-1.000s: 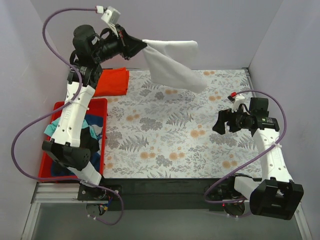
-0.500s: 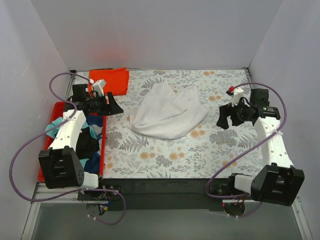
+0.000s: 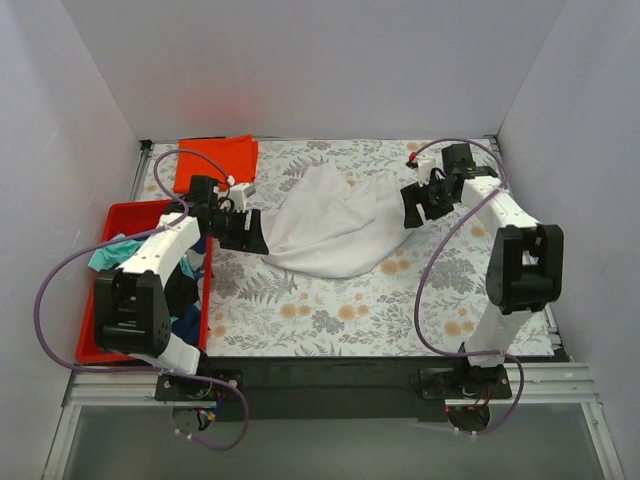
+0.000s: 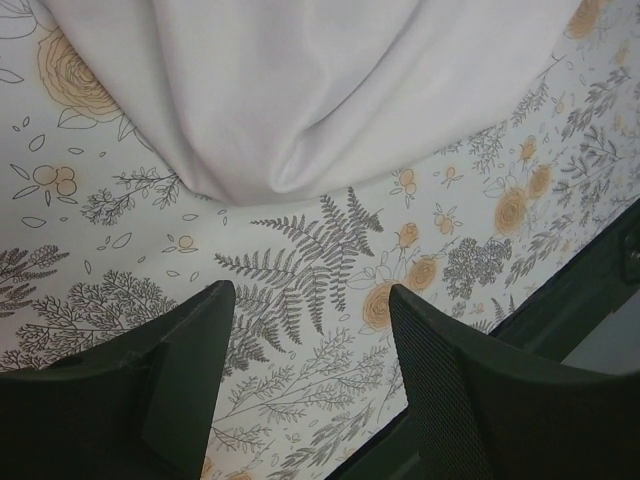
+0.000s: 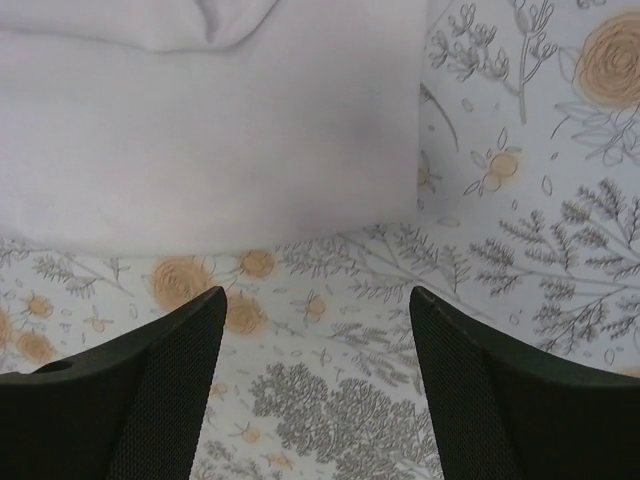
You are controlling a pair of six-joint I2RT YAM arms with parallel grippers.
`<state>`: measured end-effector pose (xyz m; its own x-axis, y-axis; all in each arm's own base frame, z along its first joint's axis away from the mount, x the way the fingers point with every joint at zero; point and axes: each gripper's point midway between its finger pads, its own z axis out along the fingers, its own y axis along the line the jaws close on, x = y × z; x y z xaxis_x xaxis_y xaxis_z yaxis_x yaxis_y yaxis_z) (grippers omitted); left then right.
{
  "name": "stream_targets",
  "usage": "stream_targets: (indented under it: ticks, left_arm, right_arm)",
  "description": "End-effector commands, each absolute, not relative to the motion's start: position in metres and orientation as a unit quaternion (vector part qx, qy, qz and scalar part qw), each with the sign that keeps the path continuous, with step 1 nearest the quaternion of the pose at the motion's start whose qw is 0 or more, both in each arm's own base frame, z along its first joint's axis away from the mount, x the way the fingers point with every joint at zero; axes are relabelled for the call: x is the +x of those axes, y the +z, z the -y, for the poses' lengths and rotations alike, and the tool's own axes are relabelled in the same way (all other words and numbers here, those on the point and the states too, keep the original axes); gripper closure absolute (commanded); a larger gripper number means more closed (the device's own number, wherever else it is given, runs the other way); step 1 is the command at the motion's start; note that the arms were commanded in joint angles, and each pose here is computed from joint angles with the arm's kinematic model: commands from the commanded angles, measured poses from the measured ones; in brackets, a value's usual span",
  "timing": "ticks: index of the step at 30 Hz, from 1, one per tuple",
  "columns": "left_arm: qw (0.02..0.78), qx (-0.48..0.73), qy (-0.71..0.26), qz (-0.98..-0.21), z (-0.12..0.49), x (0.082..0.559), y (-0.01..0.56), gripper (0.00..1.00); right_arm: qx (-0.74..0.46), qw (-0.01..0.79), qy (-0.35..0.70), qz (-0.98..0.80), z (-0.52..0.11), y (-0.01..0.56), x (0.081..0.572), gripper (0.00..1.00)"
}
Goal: Fold and stack the t-shirts
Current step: Flatten the tshirt out
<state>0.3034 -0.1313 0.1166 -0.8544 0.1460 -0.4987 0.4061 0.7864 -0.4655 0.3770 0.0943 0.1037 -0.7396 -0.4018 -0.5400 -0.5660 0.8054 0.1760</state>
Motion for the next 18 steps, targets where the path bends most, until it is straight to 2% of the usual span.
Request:
stream_targets:
  ticks: [1,6,10,13,14,16,18]
  left_arm:
    - [0.255,0.147,-0.266,-0.918,0.128,0.323,0.131,0.37]
    - [0.249,0.133,-0.25,-0.926,0.122,0.326,0.128,0.35]
    - [0.26,0.125,-0.237,-0.928,0.118,0.328,0.129,0.35]
    - [0.265,0.118,-0.231,-0.929,0.116,0.332,0.13,0.35]
    - [0.263,0.117,-0.229,-0.93,0.116,0.333,0.129,0.35]
    - [0.263,0.111,-0.226,-0.931,0.116,0.339,0.127,0.36]
    - [0.262,0.108,-0.22,-0.934,0.114,0.345,0.122,0.37]
  right_arm:
    - [-0.255,0.263,0.148,-0.919,-0.103,0.098,0.415,0.2]
    - [-0.269,0.239,0.12,-0.925,-0.107,0.07,0.436,0.24]
    - [-0.291,0.21,0.105,-0.927,-0.102,0.048,0.423,0.29]
    - [-0.32,0.182,0.096,-0.925,-0.097,0.032,0.399,0.39]
    - [-0.327,0.171,0.091,-0.925,-0.094,0.027,0.39,0.48]
    - [-0.357,0.159,0.084,-0.916,-0.09,0.024,0.373,0.56]
    - [-0.375,0.131,0.08,-0.914,-0.083,0.015,0.343,0.69]
